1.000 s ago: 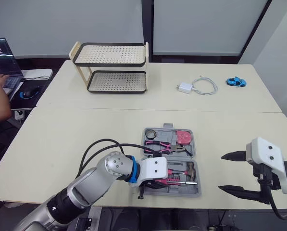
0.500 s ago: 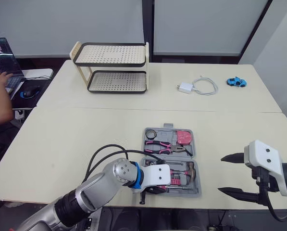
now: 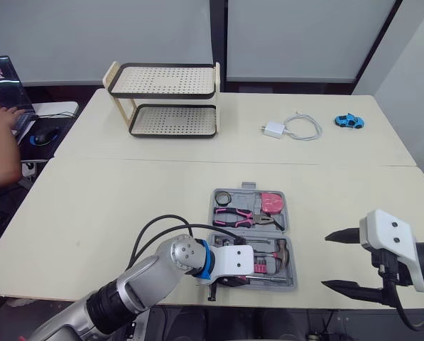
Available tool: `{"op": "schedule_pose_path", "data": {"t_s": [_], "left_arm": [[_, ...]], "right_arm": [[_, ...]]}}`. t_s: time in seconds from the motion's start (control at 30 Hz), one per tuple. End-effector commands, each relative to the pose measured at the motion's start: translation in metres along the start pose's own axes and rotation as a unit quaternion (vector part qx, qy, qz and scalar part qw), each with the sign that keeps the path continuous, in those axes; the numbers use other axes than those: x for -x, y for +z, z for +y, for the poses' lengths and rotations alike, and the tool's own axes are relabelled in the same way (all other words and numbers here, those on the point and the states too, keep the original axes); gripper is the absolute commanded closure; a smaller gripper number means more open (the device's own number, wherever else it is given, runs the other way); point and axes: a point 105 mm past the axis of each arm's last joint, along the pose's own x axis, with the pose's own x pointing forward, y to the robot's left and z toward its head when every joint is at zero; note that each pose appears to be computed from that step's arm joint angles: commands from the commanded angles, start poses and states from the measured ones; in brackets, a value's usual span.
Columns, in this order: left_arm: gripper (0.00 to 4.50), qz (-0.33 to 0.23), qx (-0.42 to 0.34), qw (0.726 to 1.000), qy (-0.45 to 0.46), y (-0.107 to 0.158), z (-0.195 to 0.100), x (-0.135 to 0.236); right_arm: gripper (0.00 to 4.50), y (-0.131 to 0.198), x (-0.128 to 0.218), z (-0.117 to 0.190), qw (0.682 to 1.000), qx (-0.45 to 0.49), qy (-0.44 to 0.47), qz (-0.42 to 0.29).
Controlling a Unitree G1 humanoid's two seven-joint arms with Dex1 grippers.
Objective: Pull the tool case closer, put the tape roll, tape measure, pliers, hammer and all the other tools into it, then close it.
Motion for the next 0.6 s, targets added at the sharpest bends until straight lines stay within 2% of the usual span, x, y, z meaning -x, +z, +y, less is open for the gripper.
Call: {"op": "schedule_pose_path", "data": {"t_s": [0.03,0.47,0.53,0.6], "left_arm": [[3.82,-0.010,-0.010,1.000,-0.014,0.007,-0.007,-0.005],[3.82,-0.007,-0.001,1.000,-0.022,0.006,-0.008,-0.005],[3.11,-0.017,0.008,1.000,-0.022,0.010,-0.007,-0.004],[2.60,-0.025,0.008,0.999,-0.019,0.015,-0.005,-0.002]], "right_arm": [[0.00,0.005,0.002,0.000,1.000,0.016,-0.003,-0.005],[0.00,0.006,0.001,0.000,1.000,0.017,-0.005,-0.006],[0.00,0.006,0.001,0.000,1.000,0.017,-0.005,-0.006],[0.00,0.006,0.001,-0.001,1.000,0.018,-0.006,-0.007]]}}
